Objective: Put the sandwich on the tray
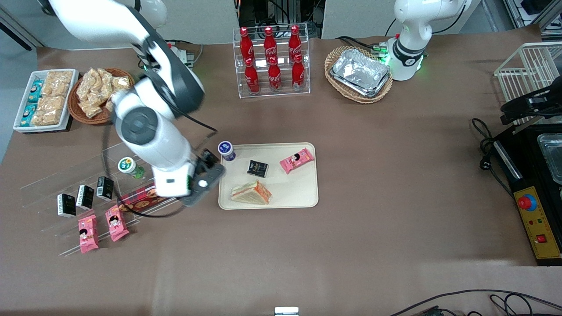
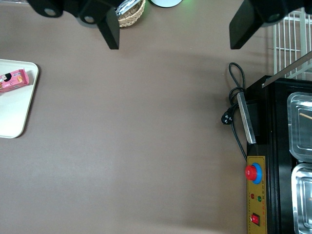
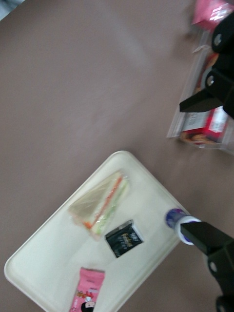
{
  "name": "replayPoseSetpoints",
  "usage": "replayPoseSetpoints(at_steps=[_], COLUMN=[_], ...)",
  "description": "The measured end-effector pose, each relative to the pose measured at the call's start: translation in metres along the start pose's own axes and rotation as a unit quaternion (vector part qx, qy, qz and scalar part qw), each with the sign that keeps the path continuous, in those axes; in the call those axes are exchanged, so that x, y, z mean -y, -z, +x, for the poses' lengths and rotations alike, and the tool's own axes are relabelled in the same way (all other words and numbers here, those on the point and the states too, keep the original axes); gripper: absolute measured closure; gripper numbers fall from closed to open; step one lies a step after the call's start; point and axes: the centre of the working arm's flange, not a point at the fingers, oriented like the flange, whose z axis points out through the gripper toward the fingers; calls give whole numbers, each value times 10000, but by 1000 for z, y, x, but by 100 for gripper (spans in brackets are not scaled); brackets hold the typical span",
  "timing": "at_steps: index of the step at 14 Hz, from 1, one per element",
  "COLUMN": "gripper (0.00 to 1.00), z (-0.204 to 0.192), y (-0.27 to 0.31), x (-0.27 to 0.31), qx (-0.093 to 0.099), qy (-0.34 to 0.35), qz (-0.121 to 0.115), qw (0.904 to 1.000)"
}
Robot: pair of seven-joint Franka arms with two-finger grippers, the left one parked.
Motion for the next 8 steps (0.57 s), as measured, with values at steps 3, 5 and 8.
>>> replayPoseSetpoints(at_steps=[3,5,8], gripper=[0,0,0], z=[-45,-77,-132], y=[63,97,135], x=[-21,-41,-85], qx=[137,154,153], qy=[-542,-1116,-1950], qz=[-146,-247,-367], qw=[9983,9933,9800])
